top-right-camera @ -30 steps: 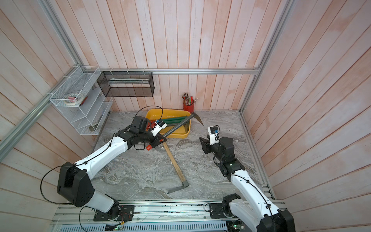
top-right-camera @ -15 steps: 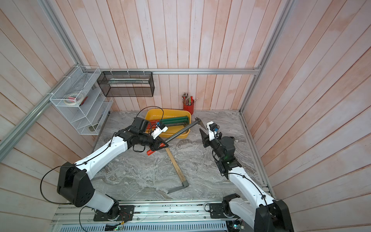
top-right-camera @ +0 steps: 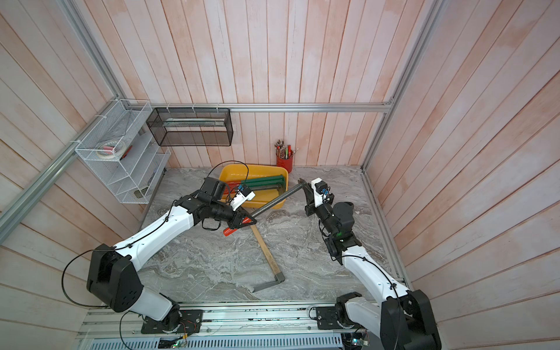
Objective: Put the small hoe into the storage box
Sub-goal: Place the hoe in the storage box.
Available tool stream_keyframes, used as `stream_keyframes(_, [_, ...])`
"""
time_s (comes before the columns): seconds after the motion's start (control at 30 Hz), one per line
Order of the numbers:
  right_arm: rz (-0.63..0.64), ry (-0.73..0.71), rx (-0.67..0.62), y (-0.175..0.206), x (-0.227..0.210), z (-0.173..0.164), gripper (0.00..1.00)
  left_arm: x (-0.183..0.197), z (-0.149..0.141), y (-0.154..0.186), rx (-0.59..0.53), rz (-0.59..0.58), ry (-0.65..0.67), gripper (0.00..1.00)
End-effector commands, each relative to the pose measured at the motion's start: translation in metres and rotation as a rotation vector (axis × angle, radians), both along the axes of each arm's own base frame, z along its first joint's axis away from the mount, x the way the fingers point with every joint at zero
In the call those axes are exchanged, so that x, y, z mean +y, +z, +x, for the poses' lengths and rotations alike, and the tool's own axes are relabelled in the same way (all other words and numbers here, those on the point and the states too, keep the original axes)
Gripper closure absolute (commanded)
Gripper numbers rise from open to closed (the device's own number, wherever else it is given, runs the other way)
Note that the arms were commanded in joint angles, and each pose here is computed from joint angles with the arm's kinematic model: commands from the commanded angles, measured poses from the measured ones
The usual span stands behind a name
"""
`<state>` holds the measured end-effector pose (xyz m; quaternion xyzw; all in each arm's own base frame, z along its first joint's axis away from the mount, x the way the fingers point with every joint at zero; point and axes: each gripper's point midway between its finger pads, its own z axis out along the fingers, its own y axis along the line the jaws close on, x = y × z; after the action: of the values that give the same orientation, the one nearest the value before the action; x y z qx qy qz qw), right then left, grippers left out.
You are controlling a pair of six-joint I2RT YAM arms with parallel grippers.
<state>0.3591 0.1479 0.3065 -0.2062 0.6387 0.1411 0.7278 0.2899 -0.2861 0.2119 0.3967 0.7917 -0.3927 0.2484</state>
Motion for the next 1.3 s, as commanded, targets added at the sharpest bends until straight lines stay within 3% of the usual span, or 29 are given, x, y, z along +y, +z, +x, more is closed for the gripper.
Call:
stream_keyframes(0.0, [0.004, 0.027, -0.053, 0.018, 0.005, 0.000, 0.88, -0.012, 0.002, 0.026, -0.065, -0.094, -0.052, 1.00])
stream_keyframes(0.1, [0.011, 0.036, -0.044, 0.016, 0.006, 0.001, 1.00, -0.012, 0.003, 0.030, -0.080, -0.101, -0.043, 1.00])
stream_keyframes(0.2, [0.012, 0.045, -0.032, 0.017, 0.008, 0.001, 1.00, -0.012, 0.006, 0.033, -0.099, -0.105, -0.024, 0.98])
stream_keyframes(0.27, [-0.002, 0.043, -0.004, 0.018, 0.011, 0.004, 1.00, -0.011, 0.010, 0.031, -0.127, -0.086, 0.002, 0.71])
stream_keyframes(0.33, [-0.036, 0.026, 0.031, 0.020, 0.012, 0.009, 1.00, -0.008, 0.017, 0.026, -0.182, -0.030, 0.050, 0.36])
stream_keyframes(0.43, [-0.071, 0.004, 0.118, 0.023, 0.013, 0.019, 1.00, 0.000, 0.034, 0.007, -0.307, 0.148, 0.159, 0.22])
stream_keyframes(0.57, [-0.130, -0.056, 0.223, 0.027, 0.014, 0.027, 1.00, 0.019, 0.059, -0.016, -0.457, 0.407, 0.282, 0.21])
stream_keyframes(0.67, [-0.168, -0.080, 0.245, 0.035, 0.017, 0.024, 1.00, 0.029, 0.070, -0.022, -0.527, 0.510, 0.328, 0.21])
stream_keyframes(0.77, [-0.201, -0.084, 0.289, 0.036, 0.021, 0.023, 1.00, 0.033, 0.075, -0.020, -0.560, 0.533, 0.354, 0.30])
stream_keyframes(1.1, [-0.196, -0.050, 0.327, 0.030, 0.030, 0.018, 1.00, 0.022, 0.074, -0.020, -0.570, 0.498, 0.328, 1.00])
stream_keyframes(1.27, [-0.181, -0.040, 0.333, 0.023, 0.031, 0.018, 1.00, 0.014, 0.067, -0.011, -0.568, 0.435, 0.299, 1.00])
